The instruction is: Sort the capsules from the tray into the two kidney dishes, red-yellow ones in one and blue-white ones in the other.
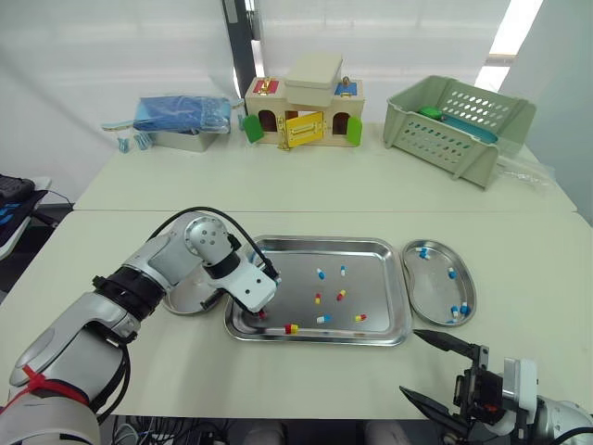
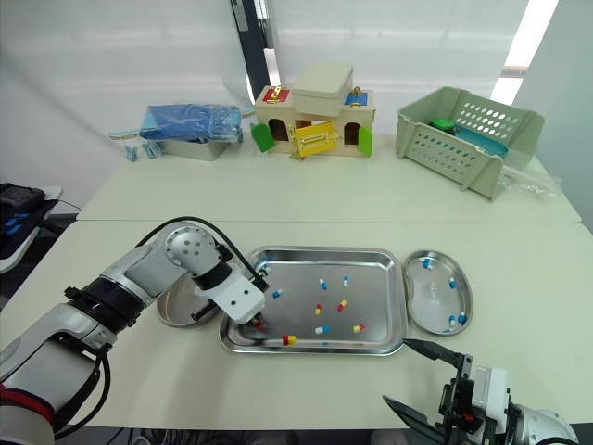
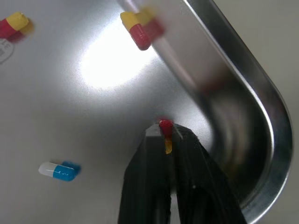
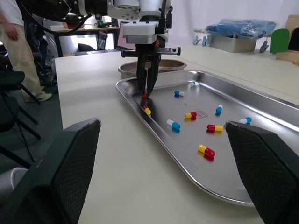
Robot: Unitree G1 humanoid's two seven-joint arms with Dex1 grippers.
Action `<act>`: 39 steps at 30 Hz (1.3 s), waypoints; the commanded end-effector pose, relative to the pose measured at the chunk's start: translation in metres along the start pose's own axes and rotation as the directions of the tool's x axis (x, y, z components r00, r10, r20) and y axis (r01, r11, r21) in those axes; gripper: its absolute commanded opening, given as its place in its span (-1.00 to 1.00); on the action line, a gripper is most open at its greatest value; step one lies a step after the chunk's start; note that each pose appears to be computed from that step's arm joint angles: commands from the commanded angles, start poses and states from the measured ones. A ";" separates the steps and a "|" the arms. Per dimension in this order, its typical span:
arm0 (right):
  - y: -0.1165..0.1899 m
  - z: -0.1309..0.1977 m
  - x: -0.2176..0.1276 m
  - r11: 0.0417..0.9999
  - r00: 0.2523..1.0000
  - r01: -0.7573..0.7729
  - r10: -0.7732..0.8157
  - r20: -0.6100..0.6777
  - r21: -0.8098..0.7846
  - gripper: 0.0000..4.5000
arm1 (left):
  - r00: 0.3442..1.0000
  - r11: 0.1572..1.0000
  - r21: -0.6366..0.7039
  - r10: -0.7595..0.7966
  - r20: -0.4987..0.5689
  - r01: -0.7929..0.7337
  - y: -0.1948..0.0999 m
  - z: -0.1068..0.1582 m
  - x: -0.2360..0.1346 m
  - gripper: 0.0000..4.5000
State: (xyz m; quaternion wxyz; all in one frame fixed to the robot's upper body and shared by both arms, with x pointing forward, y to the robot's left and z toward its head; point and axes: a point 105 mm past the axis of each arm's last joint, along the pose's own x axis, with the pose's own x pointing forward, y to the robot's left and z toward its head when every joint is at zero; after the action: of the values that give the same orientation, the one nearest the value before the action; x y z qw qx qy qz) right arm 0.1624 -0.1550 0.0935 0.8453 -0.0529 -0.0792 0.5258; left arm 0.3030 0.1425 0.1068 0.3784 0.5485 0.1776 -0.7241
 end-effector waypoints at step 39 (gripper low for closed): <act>-0.003 0.013 0.008 0.980 0.980 -0.196 0.196 0.027 -0.015 1.00 | 0.687 0.297 -0.721 0.648 -0.330 -0.626 -0.075 -0.074 -0.095 -0.65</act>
State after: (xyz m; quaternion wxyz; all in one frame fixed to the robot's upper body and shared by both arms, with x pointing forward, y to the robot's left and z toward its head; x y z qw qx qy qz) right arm 0.1659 -0.1477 0.1016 0.7888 -0.0612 -0.0789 0.6064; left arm 0.3024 0.2738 0.1466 0.8280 0.3234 0.2661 -0.3728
